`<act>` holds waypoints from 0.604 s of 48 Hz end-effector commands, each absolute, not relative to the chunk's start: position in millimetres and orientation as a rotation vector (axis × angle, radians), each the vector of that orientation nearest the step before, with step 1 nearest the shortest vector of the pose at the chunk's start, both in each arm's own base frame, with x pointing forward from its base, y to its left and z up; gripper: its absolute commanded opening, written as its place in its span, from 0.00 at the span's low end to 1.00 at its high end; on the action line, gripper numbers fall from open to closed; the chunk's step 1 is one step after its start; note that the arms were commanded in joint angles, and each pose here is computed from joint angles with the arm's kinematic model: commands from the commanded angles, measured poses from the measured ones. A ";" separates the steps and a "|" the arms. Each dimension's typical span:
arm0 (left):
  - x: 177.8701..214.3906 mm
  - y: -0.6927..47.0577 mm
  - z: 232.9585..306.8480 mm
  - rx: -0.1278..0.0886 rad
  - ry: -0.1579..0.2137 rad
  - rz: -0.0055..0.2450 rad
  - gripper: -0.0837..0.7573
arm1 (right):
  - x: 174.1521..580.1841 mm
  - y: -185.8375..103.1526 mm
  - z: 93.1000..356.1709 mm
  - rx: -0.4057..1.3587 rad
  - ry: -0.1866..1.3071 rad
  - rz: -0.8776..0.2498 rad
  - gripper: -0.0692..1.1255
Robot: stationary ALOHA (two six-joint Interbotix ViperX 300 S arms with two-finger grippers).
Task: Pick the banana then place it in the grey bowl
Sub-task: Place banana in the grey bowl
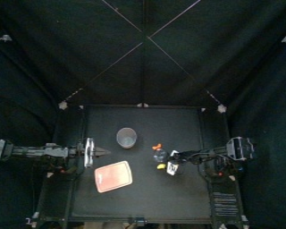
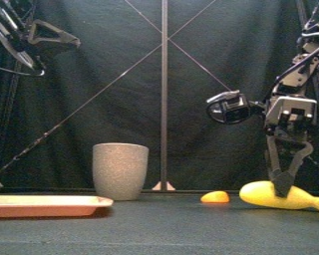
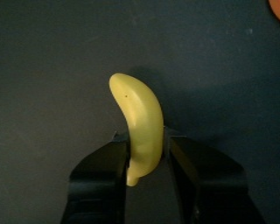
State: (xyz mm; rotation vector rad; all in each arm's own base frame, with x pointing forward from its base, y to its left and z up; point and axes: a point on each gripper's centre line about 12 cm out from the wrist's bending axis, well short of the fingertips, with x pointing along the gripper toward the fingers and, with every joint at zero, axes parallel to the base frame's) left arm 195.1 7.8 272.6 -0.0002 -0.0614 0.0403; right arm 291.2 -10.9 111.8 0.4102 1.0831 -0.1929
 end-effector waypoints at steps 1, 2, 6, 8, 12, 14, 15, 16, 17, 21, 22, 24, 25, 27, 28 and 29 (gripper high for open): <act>196.7 8.2 278.4 0.002 -0.080 0.042 0.10 | 304.7 -18.9 130.0 0.398 1.008 -0.194 0.43; 196.7 8.2 278.4 0.002 -0.080 0.042 0.10 | 307.5 -20.4 133.0 0.392 0.993 -0.195 0.42; 196.8 8.5 279.0 0.003 -0.081 0.043 0.10 | 321.4 -29.9 149.9 0.364 0.898 -0.201 0.42; 196.8 8.5 279.0 0.003 -0.081 0.043 0.10 | 330.1 -37.4 161.5 0.346 0.828 -0.209 0.42; 196.9 8.4 279.7 0.005 -0.083 0.043 0.10 | 349.6 -55.2 191.6 0.307 0.657 -0.229 0.42; 197.1 8.5 280.3 0.005 -0.084 0.043 0.10 | 358.7 -65.6 207.8 0.287 0.570 -0.243 0.42; 197.1 8.4 280.3 0.006 -0.084 0.043 0.10 | 362.5 -71.4 215.5 0.278 0.528 -0.251 0.42; 197.1 8.4 280.3 0.006 -0.084 0.043 0.10 | 367.9 -80.1 227.6 0.264 0.463 -0.265 0.42; 197.1 8.7 280.9 0.006 -0.086 0.044 0.10 | 371.7 -85.4 235.9 0.253 0.419 -0.272 0.42; 197.1 8.7 280.9 0.006 -0.086 0.044 0.10 | 382.6 -107.5 255.6 0.235 0.291 -0.312 0.42; 197.2 8.7 280.9 0.008 -0.086 0.044 0.10 | 385.0 -112.9 258.2 0.232 0.269 -0.322 0.42; 197.1 9.0 280.9 0.007 -0.086 0.046 0.10 | 390.3 -123.3 263.8 0.232 0.223 -0.342 0.42; 197.1 9.0 280.9 0.008 -0.086 0.045 0.10 | 392.7 -128.2 265.4 0.232 0.205 -0.351 0.42; 197.0 9.2 280.3 0.011 -0.084 0.046 0.10 | 398.4 -135.9 265.7 0.234 0.182 -0.366 0.42; 197.0 9.8 280.3 0.011 -0.084 0.049 0.10 | 401.7 -139.3 268.2 0.233 0.166 -0.370 0.42; 197.0 9.7 280.3 0.014 -0.084 0.049 0.10 | 405.4 -142.0 267.4 0.234 0.159 -0.374 0.42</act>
